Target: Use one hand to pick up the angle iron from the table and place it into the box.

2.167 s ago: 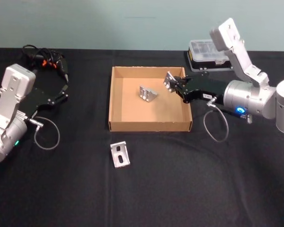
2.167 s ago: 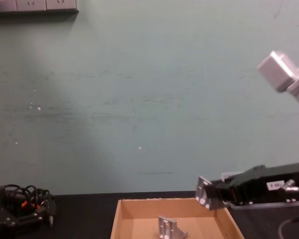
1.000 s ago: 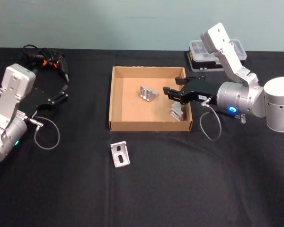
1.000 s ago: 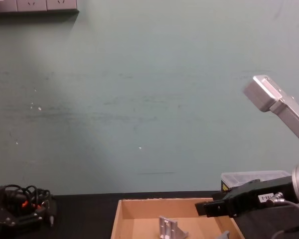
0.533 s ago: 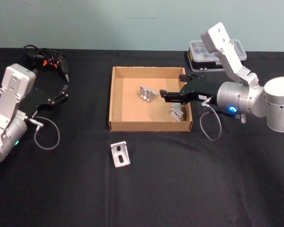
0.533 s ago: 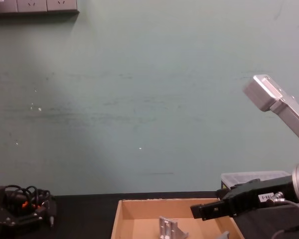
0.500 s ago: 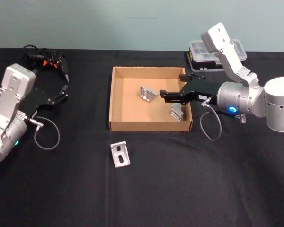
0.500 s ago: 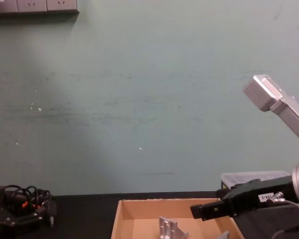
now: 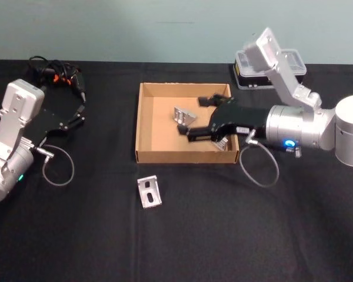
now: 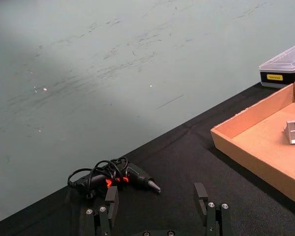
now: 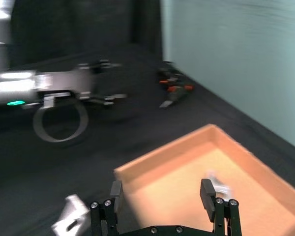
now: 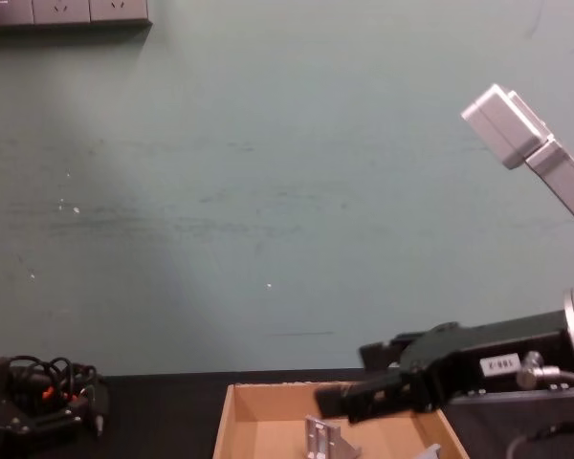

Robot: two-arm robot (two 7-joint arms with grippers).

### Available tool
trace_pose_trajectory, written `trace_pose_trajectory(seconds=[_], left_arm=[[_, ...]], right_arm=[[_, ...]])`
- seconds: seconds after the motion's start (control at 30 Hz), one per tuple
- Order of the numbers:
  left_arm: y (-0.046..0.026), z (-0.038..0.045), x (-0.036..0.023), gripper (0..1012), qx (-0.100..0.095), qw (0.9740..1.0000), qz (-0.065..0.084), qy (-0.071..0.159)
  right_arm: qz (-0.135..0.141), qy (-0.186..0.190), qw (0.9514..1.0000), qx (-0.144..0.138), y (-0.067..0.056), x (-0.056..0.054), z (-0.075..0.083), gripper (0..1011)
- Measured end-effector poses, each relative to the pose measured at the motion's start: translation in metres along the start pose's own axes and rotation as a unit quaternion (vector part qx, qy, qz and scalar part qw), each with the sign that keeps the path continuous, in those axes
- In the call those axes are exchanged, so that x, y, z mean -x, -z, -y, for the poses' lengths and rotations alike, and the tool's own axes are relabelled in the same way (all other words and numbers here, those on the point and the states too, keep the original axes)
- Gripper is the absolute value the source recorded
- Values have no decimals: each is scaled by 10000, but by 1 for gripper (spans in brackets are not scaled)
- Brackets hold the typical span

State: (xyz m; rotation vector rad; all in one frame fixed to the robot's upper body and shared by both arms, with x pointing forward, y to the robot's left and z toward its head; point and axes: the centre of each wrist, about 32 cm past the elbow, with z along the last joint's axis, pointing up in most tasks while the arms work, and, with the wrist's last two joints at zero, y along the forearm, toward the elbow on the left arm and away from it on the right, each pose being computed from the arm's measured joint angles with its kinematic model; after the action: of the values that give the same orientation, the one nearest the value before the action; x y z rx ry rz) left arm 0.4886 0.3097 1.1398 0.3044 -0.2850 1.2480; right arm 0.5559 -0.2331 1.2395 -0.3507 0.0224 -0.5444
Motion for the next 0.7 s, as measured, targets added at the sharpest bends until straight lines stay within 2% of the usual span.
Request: trace_pose_trajectory(seconds=[0.03, 0.17, 0.33, 0.47, 0.7], left_arm=[[0, 0, 0, 1000, 0, 10000, 0, 0], [0, 0, 0, 1000, 0, 10000, 0, 0], [0, 0, 0, 1000, 0, 10000, 0, 0], [0, 0, 0, 1000, 0, 10000, 0, 0], [0, 0, 0, 1000, -1, 10000, 0, 0]], right_arm=[[80, -204, 9998, 1, -6, 30, 2, 1003], [246, -638, 9977, 27, -9, 96, -11, 1003], [377, -1038, 9938, 81, -9, 163, -58, 1003], [489, -1260, 9907, 164, -17, 202, -115, 1003], [694, -1486, 9853, 477, -39, 251, -256, 1003]])
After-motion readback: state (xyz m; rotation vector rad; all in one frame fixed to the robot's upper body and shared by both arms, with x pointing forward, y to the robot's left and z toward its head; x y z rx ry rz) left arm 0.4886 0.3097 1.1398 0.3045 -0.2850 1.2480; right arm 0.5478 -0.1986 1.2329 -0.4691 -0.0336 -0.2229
